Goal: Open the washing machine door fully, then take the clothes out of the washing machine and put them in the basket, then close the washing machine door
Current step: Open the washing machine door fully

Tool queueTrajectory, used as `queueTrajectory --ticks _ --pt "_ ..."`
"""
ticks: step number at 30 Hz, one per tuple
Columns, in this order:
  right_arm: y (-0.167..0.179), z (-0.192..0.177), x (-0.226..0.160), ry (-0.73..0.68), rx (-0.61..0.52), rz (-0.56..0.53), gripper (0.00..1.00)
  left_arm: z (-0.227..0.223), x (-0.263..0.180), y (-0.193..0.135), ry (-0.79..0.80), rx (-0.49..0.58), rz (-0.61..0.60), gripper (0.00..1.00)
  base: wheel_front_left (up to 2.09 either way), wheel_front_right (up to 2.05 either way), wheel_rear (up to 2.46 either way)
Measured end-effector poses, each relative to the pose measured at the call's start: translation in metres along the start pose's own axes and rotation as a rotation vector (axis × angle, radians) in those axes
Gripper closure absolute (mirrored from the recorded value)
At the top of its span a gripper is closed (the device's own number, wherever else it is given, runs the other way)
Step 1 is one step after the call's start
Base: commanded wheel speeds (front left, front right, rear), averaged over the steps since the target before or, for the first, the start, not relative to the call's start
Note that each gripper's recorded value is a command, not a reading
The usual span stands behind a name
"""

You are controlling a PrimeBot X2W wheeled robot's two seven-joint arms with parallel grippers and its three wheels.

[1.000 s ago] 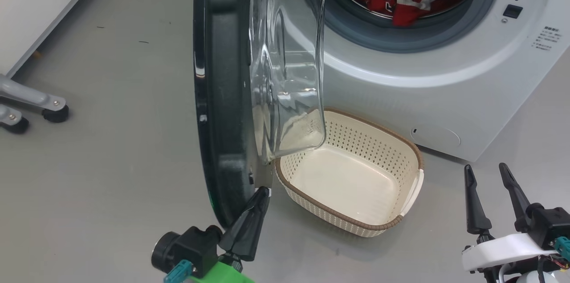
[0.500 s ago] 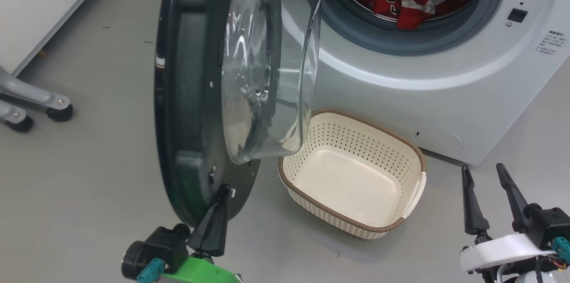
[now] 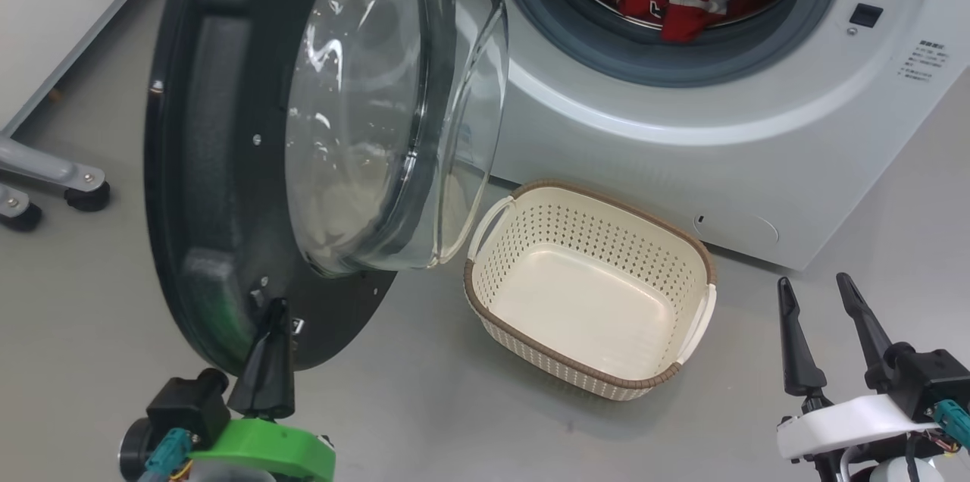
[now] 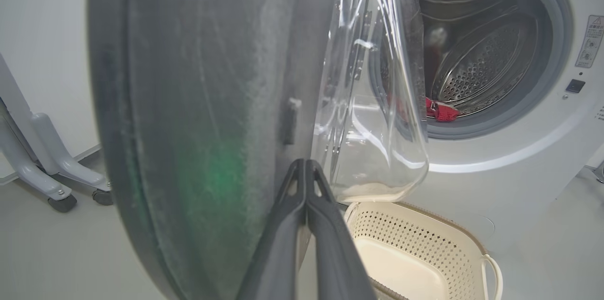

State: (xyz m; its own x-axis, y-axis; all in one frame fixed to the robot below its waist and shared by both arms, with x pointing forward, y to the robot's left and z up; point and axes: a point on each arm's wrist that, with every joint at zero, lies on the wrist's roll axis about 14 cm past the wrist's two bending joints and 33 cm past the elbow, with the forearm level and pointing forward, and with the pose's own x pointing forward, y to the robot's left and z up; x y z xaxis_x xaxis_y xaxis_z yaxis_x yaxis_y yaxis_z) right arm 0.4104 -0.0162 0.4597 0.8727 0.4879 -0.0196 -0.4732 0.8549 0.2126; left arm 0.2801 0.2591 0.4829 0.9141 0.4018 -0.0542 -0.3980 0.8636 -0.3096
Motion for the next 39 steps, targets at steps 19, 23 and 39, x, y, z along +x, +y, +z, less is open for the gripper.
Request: queueTrajectory --ticks 19,23,39 --pt "-0.023 -0.008 0.002 0.006 0.023 -0.059 0.00 0.007 0.036 0.056 -0.011 0.020 0.184 1.00 0.00 0.00 0.00" --pt "-0.028 -0.009 0.004 0.005 0.023 -0.067 0.00 0.013 0.044 0.067 -0.029 0.023 0.222 1.00 0.00 0.00 0.00" --pt "-0.035 -0.012 0.004 0.013 0.019 -0.082 0.00 0.026 0.054 0.105 -0.069 0.030 0.345 1.00 0.00 0.00 0.00"
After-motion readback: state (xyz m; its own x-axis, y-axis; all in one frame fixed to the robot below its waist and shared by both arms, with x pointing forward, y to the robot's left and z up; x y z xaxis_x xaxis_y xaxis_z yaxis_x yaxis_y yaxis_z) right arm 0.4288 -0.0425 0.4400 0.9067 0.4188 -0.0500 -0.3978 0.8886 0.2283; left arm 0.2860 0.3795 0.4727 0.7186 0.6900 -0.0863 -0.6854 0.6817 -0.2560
